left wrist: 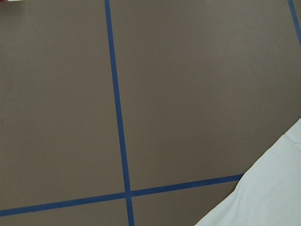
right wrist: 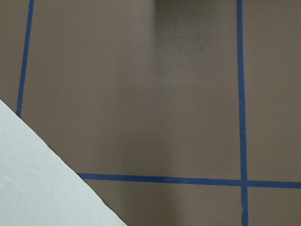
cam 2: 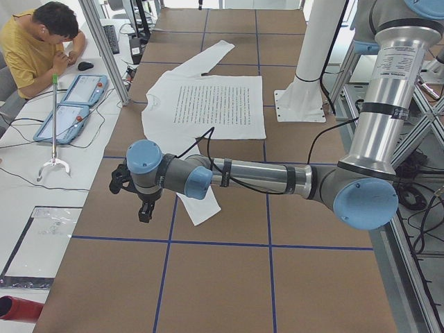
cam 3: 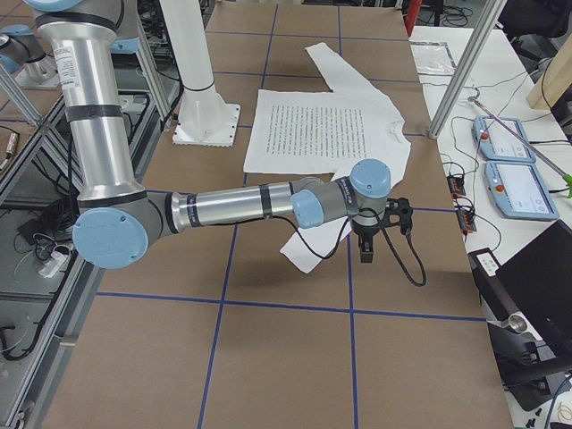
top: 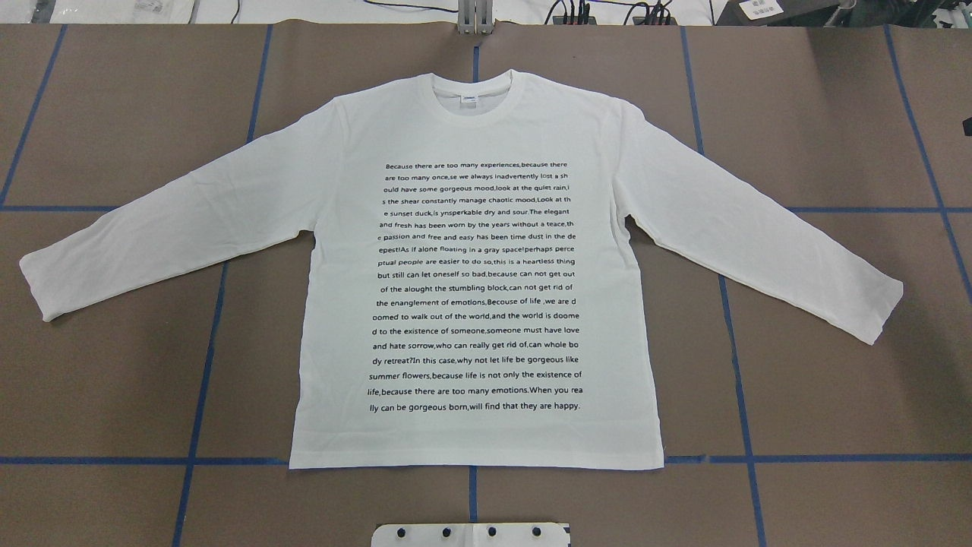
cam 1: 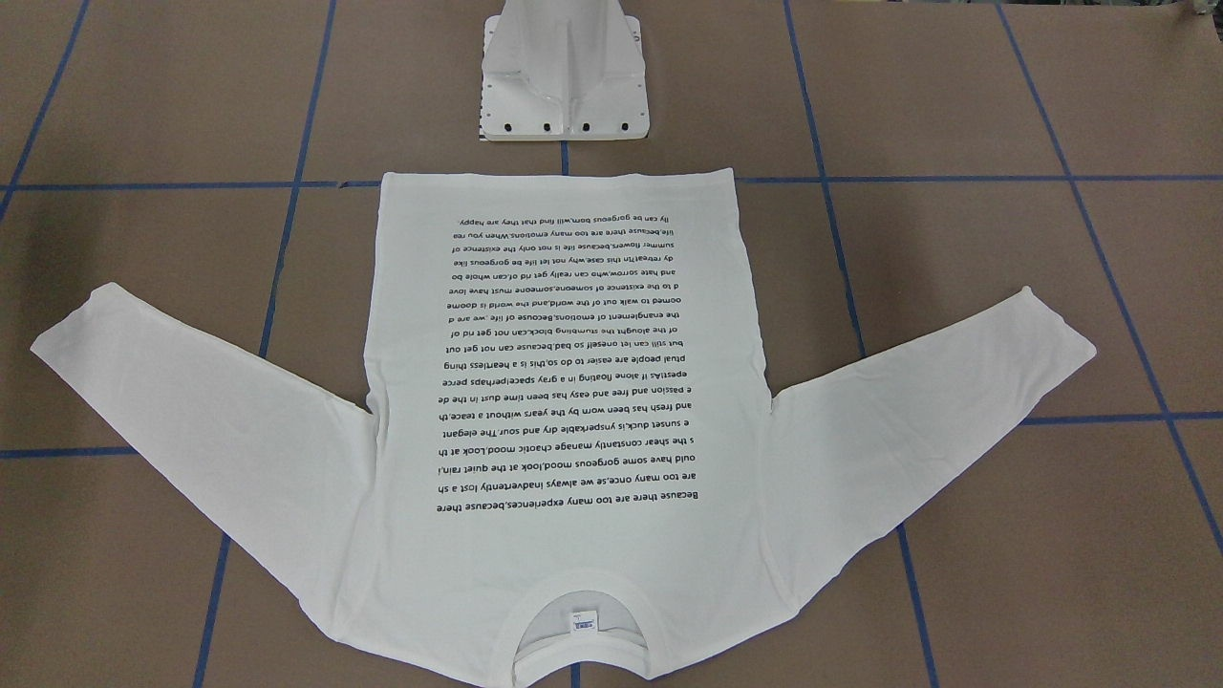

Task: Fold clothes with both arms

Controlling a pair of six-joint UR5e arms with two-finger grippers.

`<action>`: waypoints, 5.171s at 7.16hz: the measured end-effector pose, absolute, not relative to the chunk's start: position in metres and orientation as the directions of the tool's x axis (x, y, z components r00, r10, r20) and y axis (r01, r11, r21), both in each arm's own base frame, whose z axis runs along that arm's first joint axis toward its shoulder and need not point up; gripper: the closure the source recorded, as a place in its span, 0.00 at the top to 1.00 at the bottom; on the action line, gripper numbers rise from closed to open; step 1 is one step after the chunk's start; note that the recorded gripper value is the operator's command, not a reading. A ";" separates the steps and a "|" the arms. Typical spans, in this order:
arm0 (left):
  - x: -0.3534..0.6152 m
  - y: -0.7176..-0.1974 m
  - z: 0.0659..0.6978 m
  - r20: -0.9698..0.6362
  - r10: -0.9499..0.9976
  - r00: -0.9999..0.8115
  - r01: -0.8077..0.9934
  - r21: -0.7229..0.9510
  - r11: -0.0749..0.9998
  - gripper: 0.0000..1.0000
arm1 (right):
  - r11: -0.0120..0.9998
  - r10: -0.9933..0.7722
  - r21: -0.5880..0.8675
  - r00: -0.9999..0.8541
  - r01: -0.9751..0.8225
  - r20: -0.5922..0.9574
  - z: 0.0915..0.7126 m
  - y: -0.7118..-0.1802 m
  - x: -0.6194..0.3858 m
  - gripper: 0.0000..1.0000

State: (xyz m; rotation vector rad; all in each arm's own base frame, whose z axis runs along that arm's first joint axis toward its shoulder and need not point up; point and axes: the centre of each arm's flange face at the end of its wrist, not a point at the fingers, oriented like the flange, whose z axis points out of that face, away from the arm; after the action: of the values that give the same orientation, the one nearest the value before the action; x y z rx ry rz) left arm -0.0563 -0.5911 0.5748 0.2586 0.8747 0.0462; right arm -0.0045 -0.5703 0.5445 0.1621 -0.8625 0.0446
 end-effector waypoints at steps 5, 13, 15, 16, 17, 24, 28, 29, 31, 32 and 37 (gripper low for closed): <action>-0.039 -0.580 0.577 -0.712 0.245 0.658 0.040 0.358 0.933 1.00 | 0.991 -0.051 0.119 0.654 -0.059 0.755 0.554 -0.567 -0.034 1.00; 0.017 -0.577 0.597 -0.723 0.361 0.589 0.044 0.475 0.879 0.99 | 0.998 0.058 -0.066 0.579 -0.008 0.813 0.572 -0.533 -0.135 0.92; 0.019 -0.578 0.589 -0.761 0.322 0.564 0.078 0.437 0.896 0.99 | 0.991 0.132 -0.119 0.562 -0.060 0.816 0.612 -0.503 -0.148 0.86; 0.019 -0.578 0.587 -0.766 0.320 0.558 0.082 0.434 0.897 0.99 | 0.985 0.171 -0.149 0.554 -0.086 0.814 0.631 -0.492 -0.154 0.83; 0.020 -0.579 0.586 -0.767 0.321 0.556 0.082 0.435 0.897 0.99 | 0.981 0.192 -0.165 0.553 -0.099 0.810 0.647 -0.484 -0.155 0.82; 0.020 -0.584 0.578 -0.766 0.329 0.553 0.084 0.445 0.892 0.99 | 0.970 0.241 -0.215 0.576 -0.115 0.781 0.687 -0.452 -0.145 0.56; 0.020 -0.583 0.579 -0.762 0.338 0.553 0.079 0.451 0.889 0.99 | 0.972 0.235 -0.205 0.592 -0.118 0.771 0.688 -0.456 -0.151 0.39; 0.020 -0.583 0.578 -0.762 0.338 0.553 0.079 0.452 0.889 0.99 | 0.972 0.233 -0.199 0.598 -0.123 0.767 0.689 -0.457 -0.152 0.00; 0.020 -0.583 0.578 -0.761 0.339 0.553 0.079 0.452 0.888 1.00 | 0.972 0.233 -0.196 0.603 -0.127 0.763 0.690 -0.457 -0.152 0.00; 0.020 -0.583 0.578 -0.761 0.339 0.553 0.079 0.452 0.888 0.99 | 0.972 0.232 -0.196 0.601 -0.127 0.764 0.689 -0.456 -0.152 0.00; 0.020 -0.583 0.576 -0.758 0.349 0.551 0.079 0.464 0.882 0.99 | 0.943 0.326 -0.252 0.445 -0.218 0.834 0.554 -0.499 -0.179 0.00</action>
State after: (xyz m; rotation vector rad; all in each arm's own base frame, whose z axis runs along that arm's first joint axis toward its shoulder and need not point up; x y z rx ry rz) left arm 0.0204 -0.5828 0.5762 0.4834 0.9838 0.1672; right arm -0.1793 -0.4995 0.5537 -0.1136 -1.0581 0.3377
